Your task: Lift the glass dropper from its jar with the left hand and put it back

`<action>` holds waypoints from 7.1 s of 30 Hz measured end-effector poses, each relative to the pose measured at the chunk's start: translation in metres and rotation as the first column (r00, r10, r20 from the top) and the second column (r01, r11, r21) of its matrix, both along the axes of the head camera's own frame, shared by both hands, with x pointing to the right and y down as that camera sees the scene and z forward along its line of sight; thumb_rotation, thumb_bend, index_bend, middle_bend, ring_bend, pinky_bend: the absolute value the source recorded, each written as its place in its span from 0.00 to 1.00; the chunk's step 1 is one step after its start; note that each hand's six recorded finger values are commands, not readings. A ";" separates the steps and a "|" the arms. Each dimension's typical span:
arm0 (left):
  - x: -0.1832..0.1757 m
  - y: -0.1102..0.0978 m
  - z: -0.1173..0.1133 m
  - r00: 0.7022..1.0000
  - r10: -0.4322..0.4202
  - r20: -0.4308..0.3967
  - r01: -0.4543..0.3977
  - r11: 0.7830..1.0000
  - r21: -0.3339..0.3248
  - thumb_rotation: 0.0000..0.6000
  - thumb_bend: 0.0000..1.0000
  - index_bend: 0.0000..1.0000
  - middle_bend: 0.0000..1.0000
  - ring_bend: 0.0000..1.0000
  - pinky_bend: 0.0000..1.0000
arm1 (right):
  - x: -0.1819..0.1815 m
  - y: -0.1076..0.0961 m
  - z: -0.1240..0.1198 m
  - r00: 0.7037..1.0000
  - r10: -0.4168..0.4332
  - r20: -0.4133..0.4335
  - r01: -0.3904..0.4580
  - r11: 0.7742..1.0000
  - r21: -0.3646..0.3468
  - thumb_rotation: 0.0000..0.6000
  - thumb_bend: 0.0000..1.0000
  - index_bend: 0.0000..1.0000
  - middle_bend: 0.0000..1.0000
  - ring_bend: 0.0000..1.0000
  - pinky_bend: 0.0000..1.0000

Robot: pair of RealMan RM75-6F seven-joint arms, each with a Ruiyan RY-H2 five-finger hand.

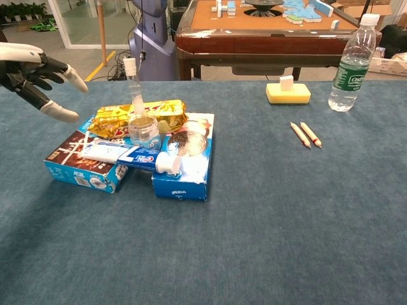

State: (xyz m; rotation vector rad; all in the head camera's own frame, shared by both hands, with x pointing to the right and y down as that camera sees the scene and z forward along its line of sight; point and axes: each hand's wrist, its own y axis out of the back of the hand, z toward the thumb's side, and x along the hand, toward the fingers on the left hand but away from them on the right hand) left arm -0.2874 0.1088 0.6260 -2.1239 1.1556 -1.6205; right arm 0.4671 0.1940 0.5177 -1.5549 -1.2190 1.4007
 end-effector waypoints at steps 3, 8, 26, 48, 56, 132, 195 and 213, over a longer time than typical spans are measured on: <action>-0.001 -0.006 0.004 1.000 -0.019 -0.018 0.019 1.000 -0.003 1.00 0.00 0.26 0.00 0.00 0.04 | 0.000 0.000 0.001 1.000 0.000 -0.001 0.000 1.000 -0.002 1.00 0.07 0.44 0.32 0.21 0.29; 0.004 -0.013 0.008 0.996 -0.050 -0.069 0.049 0.999 -0.011 1.00 0.00 0.26 0.00 0.00 0.04 | -0.001 0.000 0.002 1.000 -0.002 -0.001 0.002 1.000 -0.005 1.00 0.07 0.44 0.32 0.21 0.29; 0.032 -0.029 0.021 0.944 -0.135 -0.300 0.106 0.988 -0.109 1.00 0.02 0.32 0.00 0.00 0.01 | 0.001 0.000 0.002 1.000 0.003 -0.002 -0.003 1.000 -0.008 1.00 0.07 0.44 0.32 0.21 0.29; 0.053 -0.047 0.044 0.908 -0.185 -0.376 0.122 0.975 -0.184 1.00 0.05 0.36 0.00 0.00 0.01 | 0.002 0.000 0.002 1.000 0.004 -0.001 -0.004 1.000 -0.009 1.00 0.07 0.44 0.32 0.21 0.29; 0.056 -0.052 0.049 0.907 -0.199 -0.372 0.138 0.973 -0.184 1.00 0.18 0.41 0.00 0.00 0.01 | 0.002 0.000 0.002 1.000 0.004 -0.001 -0.004 1.000 -0.008 1.00 0.07 0.44 0.32 0.21 0.29; 0.058 -0.050 0.060 0.905 -0.242 -0.351 0.176 0.962 -0.211 1.00 0.28 0.53 0.00 0.00 0.01 | 0.004 0.000 0.002 1.000 0.012 0.002 -0.012 1.000 -0.008 1.00 0.07 0.44 0.32 0.21 0.29; 0.025 -0.037 -0.078 0.976 0.089 -0.201 -0.096 0.995 -0.026 1.00 0.28 0.58 0.00 0.00 0.01 | -0.007 0.005 0.002 1.000 -0.018 0.017 0.018 1.000 -0.012 1.00 0.07 0.44 0.32 0.21 0.29; 0.013 -0.057 -0.086 0.843 -0.203 -0.497 0.205 0.977 -0.051 1.00 0.29 0.59 0.00 0.00 0.04 | -0.009 0.005 0.004 1.000 -0.021 0.019 0.022 1.000 -0.019 1.00 0.07 0.44 0.32 0.21 0.29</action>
